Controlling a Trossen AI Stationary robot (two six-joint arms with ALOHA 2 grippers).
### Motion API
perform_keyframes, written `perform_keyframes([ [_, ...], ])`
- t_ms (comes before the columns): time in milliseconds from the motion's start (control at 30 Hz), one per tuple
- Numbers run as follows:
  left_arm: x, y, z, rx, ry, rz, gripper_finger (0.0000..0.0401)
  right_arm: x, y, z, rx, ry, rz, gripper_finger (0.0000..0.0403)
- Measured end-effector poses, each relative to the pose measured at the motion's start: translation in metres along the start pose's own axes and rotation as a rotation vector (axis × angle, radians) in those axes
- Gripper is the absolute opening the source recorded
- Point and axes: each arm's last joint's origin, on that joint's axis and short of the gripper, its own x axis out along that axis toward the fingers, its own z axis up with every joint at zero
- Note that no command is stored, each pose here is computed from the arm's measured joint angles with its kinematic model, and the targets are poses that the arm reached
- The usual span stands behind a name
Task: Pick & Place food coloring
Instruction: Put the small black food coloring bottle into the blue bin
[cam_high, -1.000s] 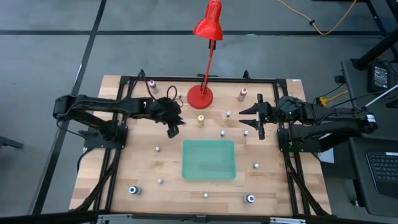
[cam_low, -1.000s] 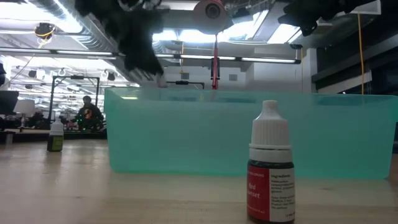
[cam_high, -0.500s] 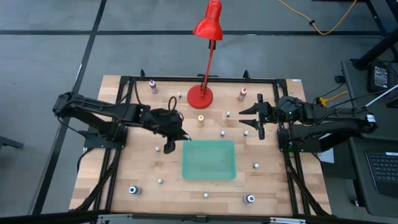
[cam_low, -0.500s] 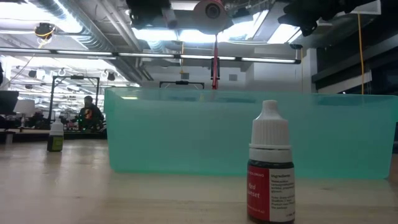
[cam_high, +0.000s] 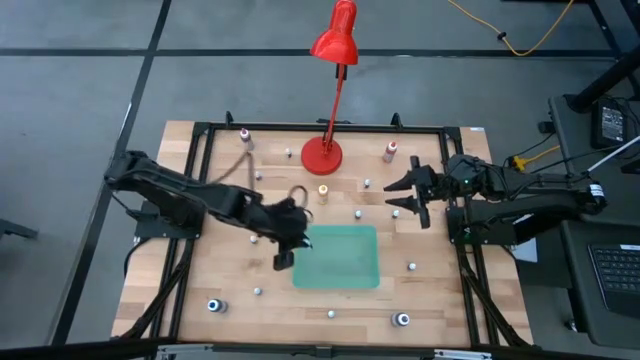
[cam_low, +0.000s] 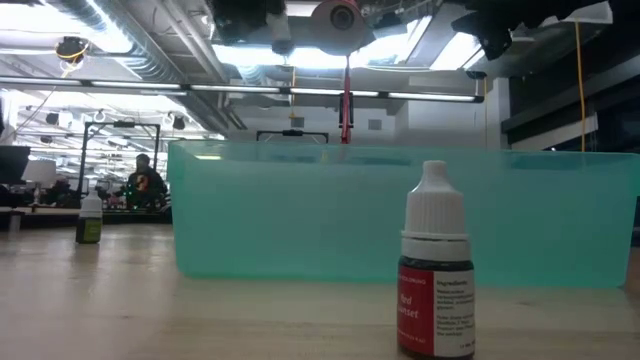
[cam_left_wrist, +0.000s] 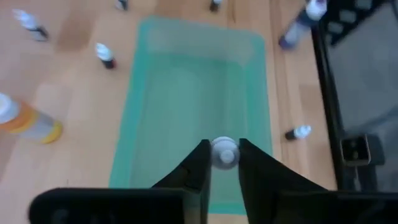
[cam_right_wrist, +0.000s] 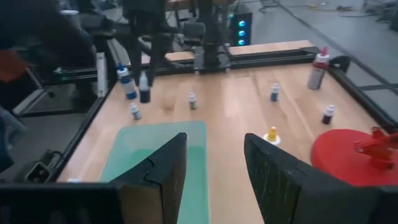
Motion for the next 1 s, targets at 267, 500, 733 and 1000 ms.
perform_keyframes([
  [267, 0.057, -0.009, 0.01, 0.072, 0.115, 0.095, 0.0057, 0.0, 0.003, 0.0, -0.003, 0.009, 0.089, 0.0163],
  [500, 0.095, -0.005, -0.004, 0.053, 0.19, 0.182, 0.0057, 0.0, 0.004, -0.001, -0.055, 0.013, 0.138, 0.0163],
  [733, 0.113, -0.002, -0.017, 0.002, 0.208, 0.201, 0.0057, 0.0, 0.004, -0.005, -0.1, 0.055, 0.139, 0.0163],
  [1000, 0.124, 0.005, -0.038, -0.075, 0.212, 0.22, 0.0057, -0.001, 0.003, -0.009, -0.132, 0.096, 0.14, 0.0163],
])
